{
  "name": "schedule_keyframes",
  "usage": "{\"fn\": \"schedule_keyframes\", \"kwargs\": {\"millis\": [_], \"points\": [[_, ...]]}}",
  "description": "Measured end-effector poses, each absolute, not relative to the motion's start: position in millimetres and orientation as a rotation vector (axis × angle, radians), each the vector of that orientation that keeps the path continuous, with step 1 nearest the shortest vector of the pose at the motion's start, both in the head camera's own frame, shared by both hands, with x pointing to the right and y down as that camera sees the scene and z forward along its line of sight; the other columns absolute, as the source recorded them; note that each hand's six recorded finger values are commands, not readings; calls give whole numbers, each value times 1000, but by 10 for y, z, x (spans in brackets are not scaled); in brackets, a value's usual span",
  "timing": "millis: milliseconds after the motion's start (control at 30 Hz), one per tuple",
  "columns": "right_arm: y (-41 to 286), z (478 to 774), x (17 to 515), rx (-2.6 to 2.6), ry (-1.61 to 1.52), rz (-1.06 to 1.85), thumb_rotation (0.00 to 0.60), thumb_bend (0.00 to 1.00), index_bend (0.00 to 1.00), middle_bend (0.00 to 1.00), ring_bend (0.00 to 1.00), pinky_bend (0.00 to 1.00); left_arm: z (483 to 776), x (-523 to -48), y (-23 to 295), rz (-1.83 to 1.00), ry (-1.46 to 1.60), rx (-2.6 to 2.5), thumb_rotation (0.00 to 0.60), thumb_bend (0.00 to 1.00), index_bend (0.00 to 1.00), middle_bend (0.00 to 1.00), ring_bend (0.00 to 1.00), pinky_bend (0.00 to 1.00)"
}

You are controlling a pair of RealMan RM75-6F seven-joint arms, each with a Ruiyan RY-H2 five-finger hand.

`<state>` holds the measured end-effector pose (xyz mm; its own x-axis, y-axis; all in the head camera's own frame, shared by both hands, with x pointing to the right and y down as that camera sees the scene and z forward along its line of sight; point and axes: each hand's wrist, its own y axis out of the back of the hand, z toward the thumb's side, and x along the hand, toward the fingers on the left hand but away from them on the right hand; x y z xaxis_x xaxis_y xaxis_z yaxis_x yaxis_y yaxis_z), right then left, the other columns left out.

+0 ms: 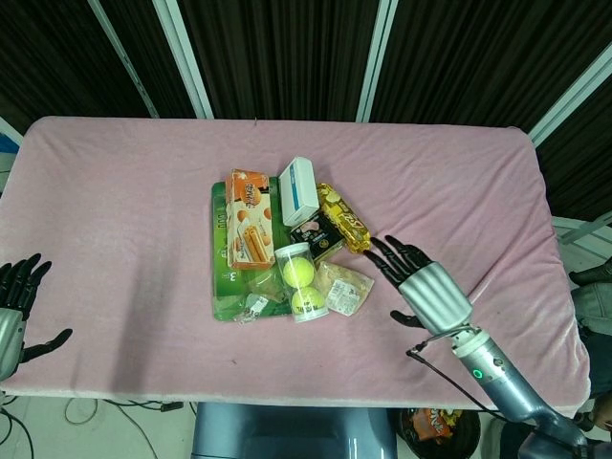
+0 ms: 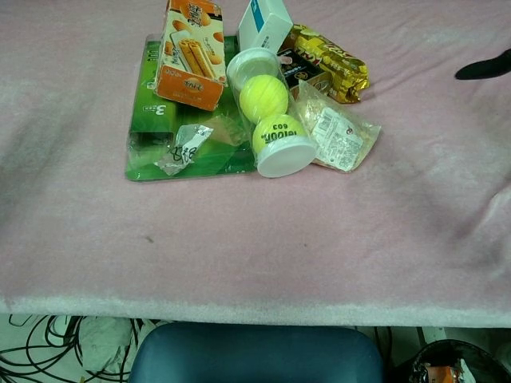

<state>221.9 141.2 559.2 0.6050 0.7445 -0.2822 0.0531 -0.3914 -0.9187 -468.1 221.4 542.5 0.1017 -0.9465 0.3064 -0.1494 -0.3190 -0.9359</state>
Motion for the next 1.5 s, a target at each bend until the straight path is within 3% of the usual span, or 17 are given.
{"fn": "schedule_keyframes", "kwargs": {"millis": [567,1500], "points": [[1636,6048,1201,-1910,-462,691,600,85,0,0,0,219,5442,-4725,2188,-1317,1140,-1623,600,0,0,0,0,0],[1309,6720,688,-1379,-68,495,600,84,0,0,0,205,5449,-4742,2174,-1332,1158,-1616,600,0,0,0,0,0]]}}
